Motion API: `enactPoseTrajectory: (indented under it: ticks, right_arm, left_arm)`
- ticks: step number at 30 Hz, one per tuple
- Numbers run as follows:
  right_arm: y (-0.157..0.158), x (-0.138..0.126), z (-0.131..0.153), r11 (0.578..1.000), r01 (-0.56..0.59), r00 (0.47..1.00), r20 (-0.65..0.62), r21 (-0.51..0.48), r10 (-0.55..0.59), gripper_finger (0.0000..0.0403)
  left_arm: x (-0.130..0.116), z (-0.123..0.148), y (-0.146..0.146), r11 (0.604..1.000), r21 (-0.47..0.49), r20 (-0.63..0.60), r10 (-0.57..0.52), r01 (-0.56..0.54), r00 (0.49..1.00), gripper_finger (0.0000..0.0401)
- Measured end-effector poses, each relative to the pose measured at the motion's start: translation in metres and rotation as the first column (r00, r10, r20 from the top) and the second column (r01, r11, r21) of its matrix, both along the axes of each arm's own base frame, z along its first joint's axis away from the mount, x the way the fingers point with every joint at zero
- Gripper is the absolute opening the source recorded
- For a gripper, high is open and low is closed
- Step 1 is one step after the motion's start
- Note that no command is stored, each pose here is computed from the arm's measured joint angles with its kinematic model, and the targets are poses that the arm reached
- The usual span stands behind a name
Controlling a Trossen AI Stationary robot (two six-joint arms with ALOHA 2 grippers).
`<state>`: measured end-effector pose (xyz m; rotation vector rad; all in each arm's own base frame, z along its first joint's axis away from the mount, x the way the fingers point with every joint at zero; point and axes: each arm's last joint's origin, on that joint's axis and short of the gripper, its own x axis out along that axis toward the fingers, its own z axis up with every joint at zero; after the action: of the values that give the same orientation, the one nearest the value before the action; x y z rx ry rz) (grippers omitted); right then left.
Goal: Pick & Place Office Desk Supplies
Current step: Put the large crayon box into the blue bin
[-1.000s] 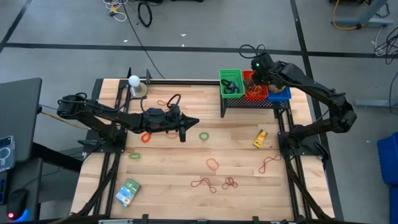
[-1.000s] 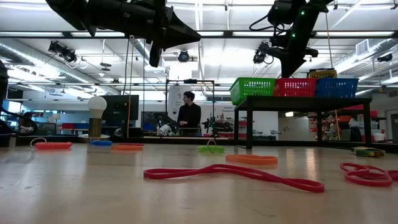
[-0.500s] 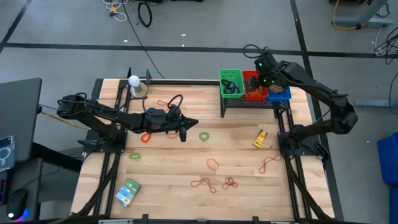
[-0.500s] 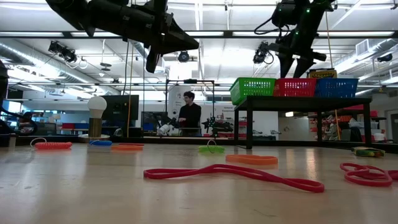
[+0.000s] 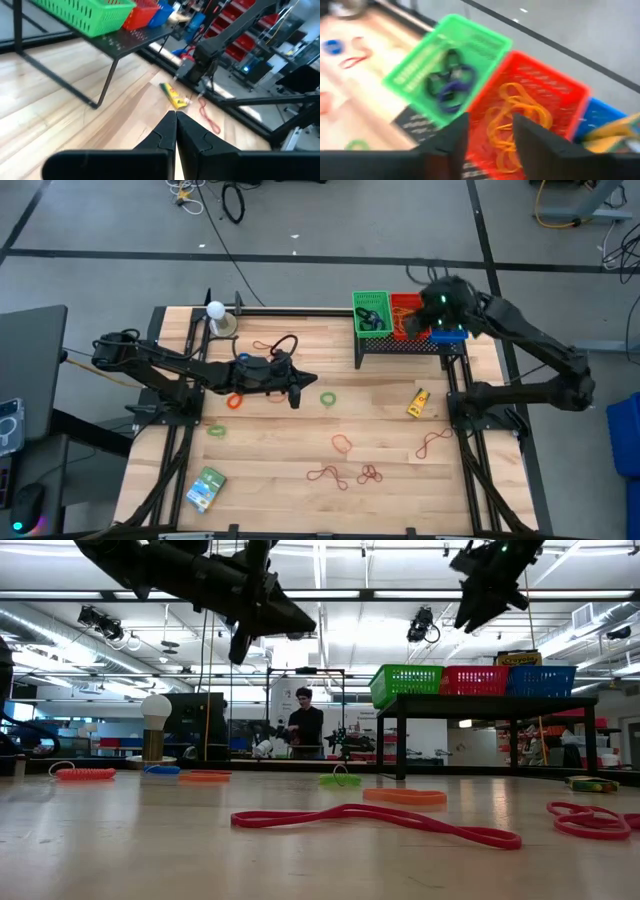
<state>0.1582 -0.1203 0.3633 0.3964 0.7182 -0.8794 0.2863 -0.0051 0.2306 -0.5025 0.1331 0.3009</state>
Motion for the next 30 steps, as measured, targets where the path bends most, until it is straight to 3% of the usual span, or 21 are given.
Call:
enactPoseTrajectory:
  ticks: [6,8,14,19,26,30]
  right_arm:
    - [0.047,0.007,-0.024,0.983,-0.177,0.977,0.115,-0.046,0.181,0.0032]
    - [0.061,0.011,-0.038,0.969,-0.238,0.959,0.146,-0.065,0.245,0.0009]
    - [0.101,0.022,-0.068,0.932,-0.350,0.911,0.195,-0.097,0.363,0.0016]
    - [0.124,0.025,-0.076,0.896,-0.428,0.875,0.192,-0.120,0.444,0.0004]
    - [0.131,0.025,-0.078,0.884,-0.449,0.864,0.190,-0.129,0.467,0.0014]
    - [0.131,0.025,-0.078,0.879,-0.456,0.862,0.179,-0.138,0.475,0.0015]
  left_arm:
    - [-0.003,-0.004,0.003,0.998,0.003,-0.051,0.064,-0.064,0.997,0.0008]
    - [-0.004,-0.003,0.003,0.997,0.008,-0.075,0.074,-0.073,0.995,0.0008]
    - [-0.012,0.007,0.009,0.992,0.027,-0.233,0.123,-0.120,0.965,0.0008]
    - [-0.014,0.020,0.009,0.992,0.019,-0.357,0.124,-0.125,0.926,0.0008]
    - [-0.024,0.019,-0.004,0.986,-0.082,-0.517,0.080,-0.143,0.852,0.0012]
    - [-0.032,0.013,-0.023,0.974,-0.188,-0.589,-0.011,-0.124,0.808,0.0040]
